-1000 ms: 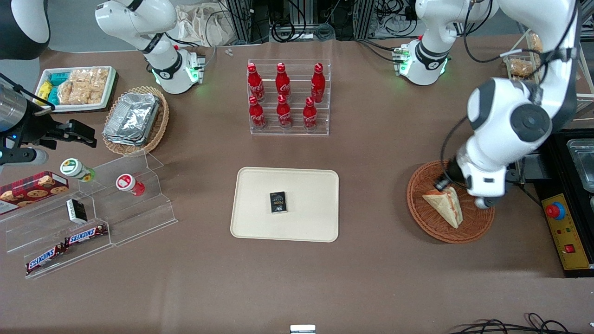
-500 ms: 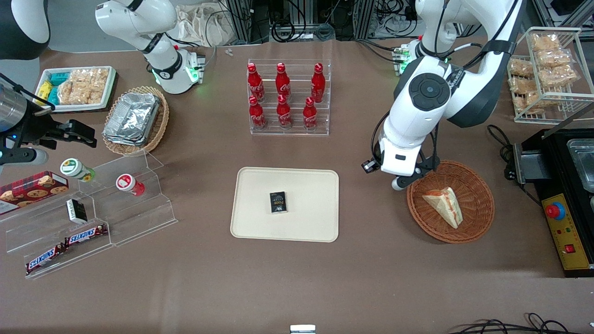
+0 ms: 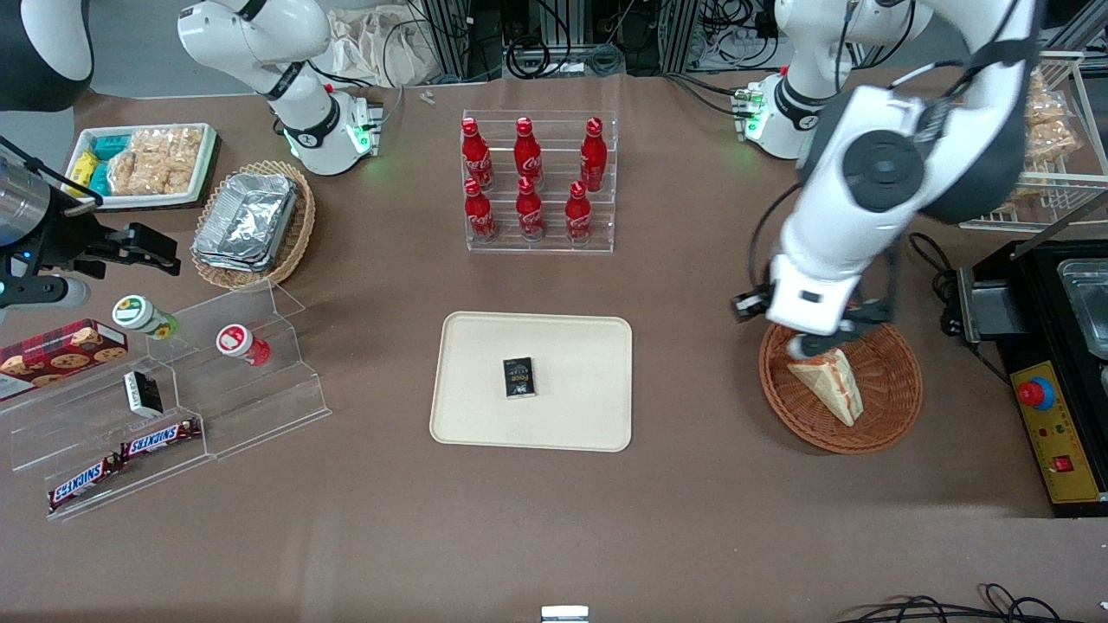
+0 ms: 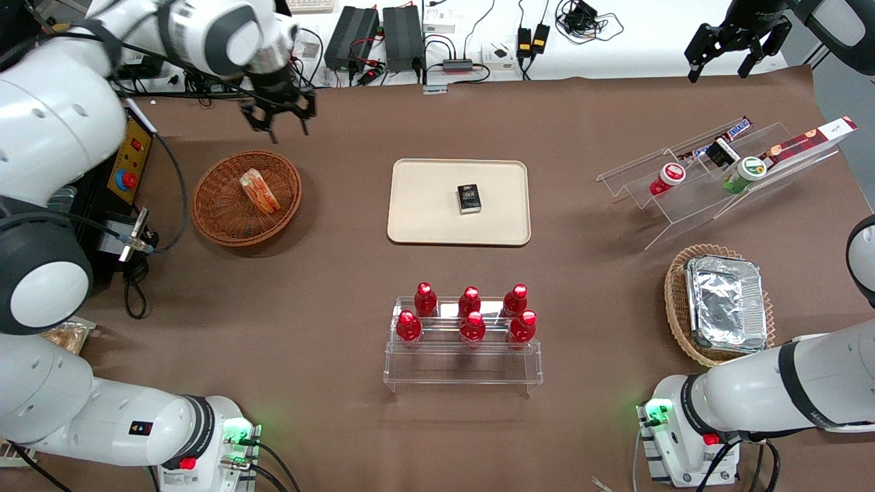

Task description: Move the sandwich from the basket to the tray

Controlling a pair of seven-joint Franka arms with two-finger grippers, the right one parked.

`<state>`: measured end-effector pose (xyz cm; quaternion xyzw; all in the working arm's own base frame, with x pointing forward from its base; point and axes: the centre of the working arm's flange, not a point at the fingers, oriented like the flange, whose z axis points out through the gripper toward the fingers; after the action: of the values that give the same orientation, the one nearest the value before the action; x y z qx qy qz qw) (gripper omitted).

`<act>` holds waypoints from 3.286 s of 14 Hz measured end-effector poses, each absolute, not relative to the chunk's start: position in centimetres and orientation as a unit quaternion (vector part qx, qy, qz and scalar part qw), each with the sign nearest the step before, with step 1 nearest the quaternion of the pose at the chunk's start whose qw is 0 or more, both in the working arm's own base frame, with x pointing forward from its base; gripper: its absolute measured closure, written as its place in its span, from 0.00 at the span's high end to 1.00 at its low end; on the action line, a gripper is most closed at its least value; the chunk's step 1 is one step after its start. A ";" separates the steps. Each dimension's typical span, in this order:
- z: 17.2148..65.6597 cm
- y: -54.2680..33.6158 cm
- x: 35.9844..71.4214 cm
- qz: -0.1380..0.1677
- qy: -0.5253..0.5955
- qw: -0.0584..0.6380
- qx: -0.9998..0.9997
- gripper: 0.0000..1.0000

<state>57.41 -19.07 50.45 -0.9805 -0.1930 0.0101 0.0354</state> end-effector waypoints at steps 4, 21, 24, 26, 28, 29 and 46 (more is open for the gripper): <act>49.7 -6.5 58.6 0.021 -0.184 0.042 -0.982 1.00; 23.7 -3.4 59.1 0.000 -0.349 -0.030 -0.937 0.88; 25.3 -3.6 59.8 -0.015 -0.347 -0.035 -0.937 0.52; 30.3 -5.8 60.5 -0.013 -0.327 -0.035 -0.944 0.37; 36.8 -11.2 60.2 0.007 -0.282 -0.030 -0.959 0.33; 39.5 -15.0 59.5 0.008 -0.251 -0.034 -0.967 0.31; 23.4 -40.4 54.6 -0.102 0.021 -0.059 -0.993 0.51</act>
<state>54.57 -40.35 23.44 -0.9928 0.0214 -0.1022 -0.0592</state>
